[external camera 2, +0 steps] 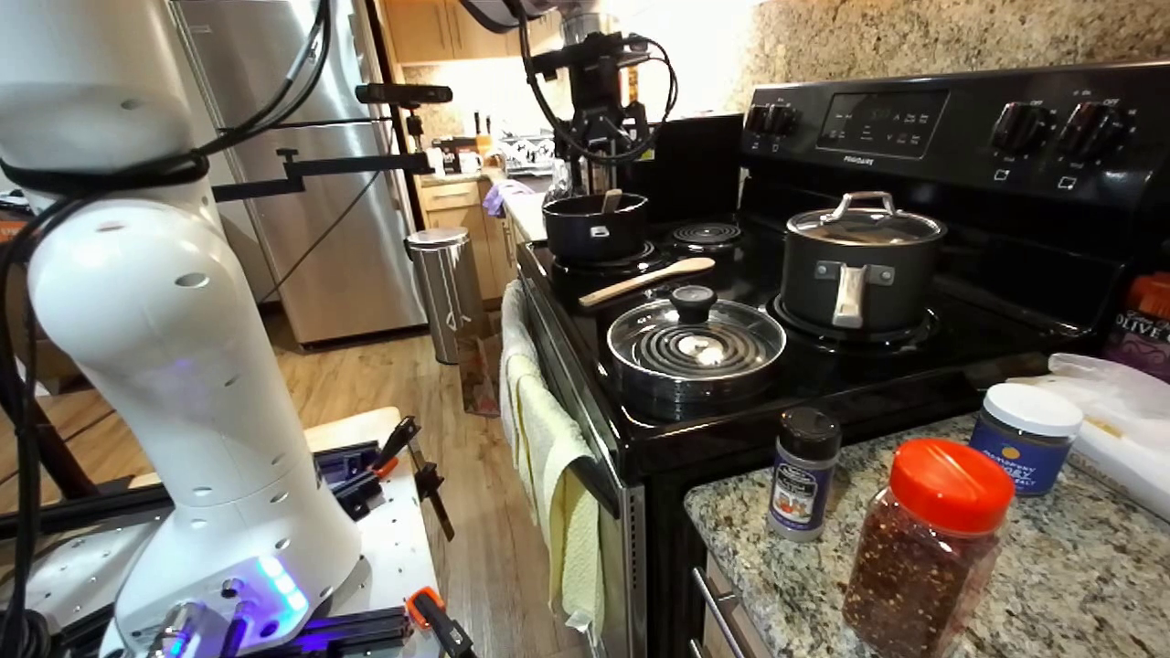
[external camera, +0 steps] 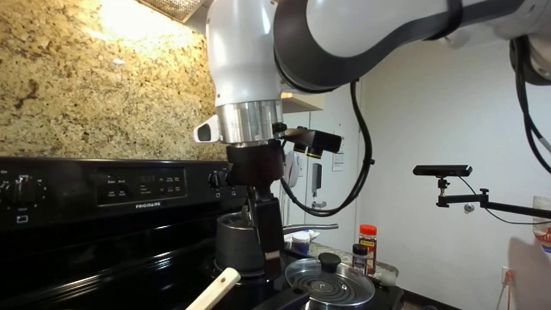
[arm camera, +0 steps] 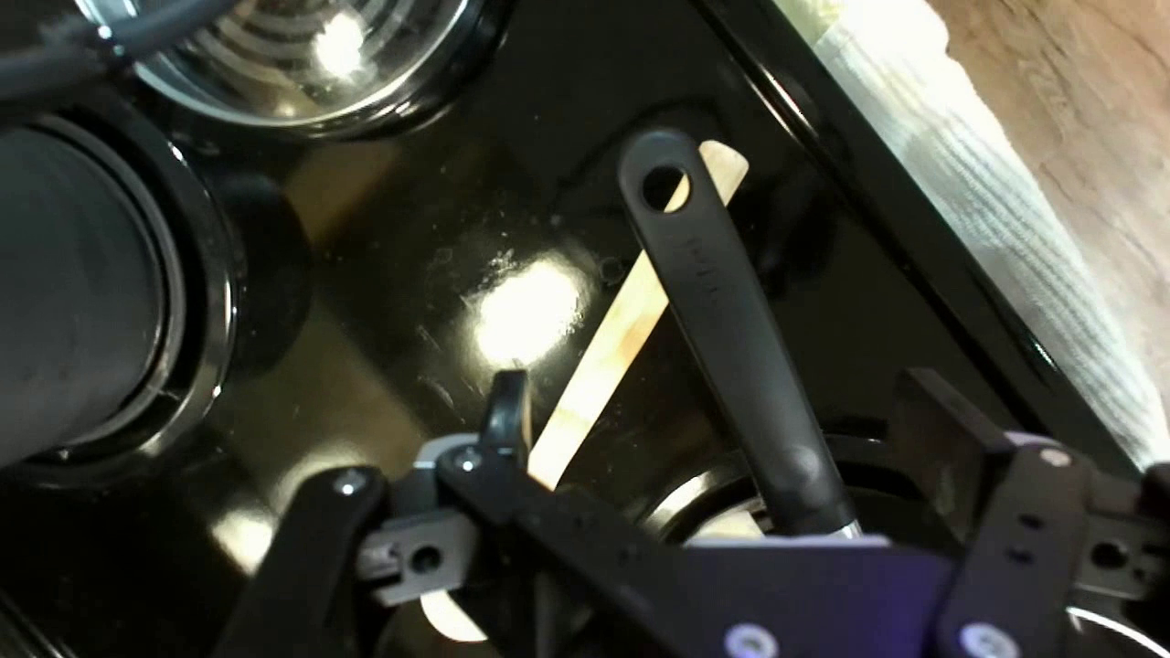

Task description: Remove the cooking stick from the pot, pick up the lid and close the pot

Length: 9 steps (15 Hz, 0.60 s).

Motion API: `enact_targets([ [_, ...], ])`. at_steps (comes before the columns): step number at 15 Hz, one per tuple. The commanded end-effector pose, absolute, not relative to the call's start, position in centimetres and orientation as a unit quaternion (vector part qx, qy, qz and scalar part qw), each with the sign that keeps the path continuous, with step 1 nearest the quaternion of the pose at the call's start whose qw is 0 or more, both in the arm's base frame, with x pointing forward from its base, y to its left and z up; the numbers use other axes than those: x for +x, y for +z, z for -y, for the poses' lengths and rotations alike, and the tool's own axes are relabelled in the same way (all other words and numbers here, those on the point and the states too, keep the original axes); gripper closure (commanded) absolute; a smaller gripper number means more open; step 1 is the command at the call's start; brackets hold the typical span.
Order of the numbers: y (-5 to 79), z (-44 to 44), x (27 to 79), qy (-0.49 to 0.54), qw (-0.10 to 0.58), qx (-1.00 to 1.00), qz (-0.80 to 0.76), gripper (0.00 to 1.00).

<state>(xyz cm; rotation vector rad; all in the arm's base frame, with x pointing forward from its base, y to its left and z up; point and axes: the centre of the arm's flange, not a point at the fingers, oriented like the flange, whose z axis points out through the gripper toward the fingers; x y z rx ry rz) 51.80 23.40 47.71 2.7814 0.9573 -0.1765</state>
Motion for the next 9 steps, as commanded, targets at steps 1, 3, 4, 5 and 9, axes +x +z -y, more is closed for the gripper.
enact_targets([
  [1, 47.7, -25.5, 54.2, -0.084, 0.129, 0.901, -0.405, 0.00],
  [3, 47.0, -26.3, 54.7, -0.097, 0.141, 0.880, -0.444, 0.00],
  [4, 46.6, -26.8, 54.9, -0.103, 0.140, 0.868, -0.465, 0.00],
  [5, 46.3, -27.3, 55.0, -0.108, 0.140, 0.855, -0.487, 0.00],
  [9, 45.4, -27.5, 54.4, -0.101, 0.127, 0.852, -0.498, 0.00],
])
